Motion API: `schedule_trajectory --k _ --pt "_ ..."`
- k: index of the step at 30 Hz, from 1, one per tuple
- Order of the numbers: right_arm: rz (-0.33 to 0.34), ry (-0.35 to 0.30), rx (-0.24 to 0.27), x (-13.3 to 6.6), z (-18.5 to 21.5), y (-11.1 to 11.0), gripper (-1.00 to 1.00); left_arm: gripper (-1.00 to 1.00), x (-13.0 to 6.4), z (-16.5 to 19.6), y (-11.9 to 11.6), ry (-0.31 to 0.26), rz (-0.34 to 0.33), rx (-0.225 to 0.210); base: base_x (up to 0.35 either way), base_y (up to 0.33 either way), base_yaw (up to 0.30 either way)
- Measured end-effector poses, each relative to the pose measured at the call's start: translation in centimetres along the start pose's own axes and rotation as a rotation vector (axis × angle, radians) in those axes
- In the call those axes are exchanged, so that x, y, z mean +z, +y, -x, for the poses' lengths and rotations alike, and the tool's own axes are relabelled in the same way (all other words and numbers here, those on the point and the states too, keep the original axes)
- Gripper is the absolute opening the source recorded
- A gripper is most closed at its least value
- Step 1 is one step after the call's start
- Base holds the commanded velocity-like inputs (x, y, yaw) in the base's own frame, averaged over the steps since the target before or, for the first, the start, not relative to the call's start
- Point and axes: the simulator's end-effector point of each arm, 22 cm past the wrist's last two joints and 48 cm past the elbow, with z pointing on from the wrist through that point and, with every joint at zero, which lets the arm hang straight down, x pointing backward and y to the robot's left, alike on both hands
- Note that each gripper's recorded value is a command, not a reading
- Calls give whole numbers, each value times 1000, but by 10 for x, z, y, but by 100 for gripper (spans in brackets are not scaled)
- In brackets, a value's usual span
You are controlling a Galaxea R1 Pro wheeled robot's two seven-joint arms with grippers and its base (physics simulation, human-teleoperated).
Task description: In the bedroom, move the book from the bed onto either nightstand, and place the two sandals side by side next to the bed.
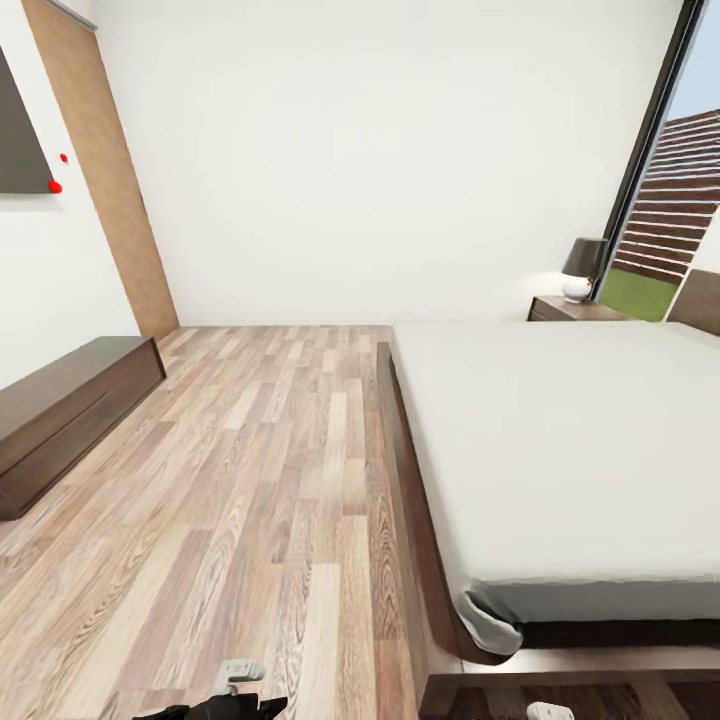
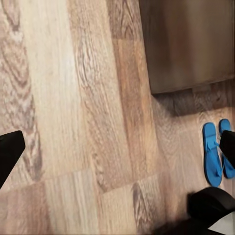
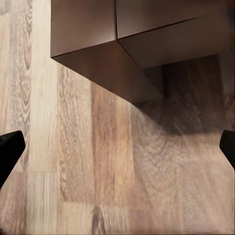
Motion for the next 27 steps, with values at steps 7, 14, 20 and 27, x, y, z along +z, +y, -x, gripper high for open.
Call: schedule_trajectory --k 7,14,20,27 --pt "0 -1 0 -10 10 6 100 100 -10 9 -7 0 0 0 0 0 -279" --pt "1 -2 -1 -20 20 12 100 100 -20 18 -15 -2 -1 1 0 0 -282" --pt "1 -4 -1 -28 29 17 100 100 -29 25 -21 -3 -1 2 0 0 -221" --pt "1 -4 -2 -37 36 22 100 100 -38 32 -27 -3 -1 2 0 0 -40"
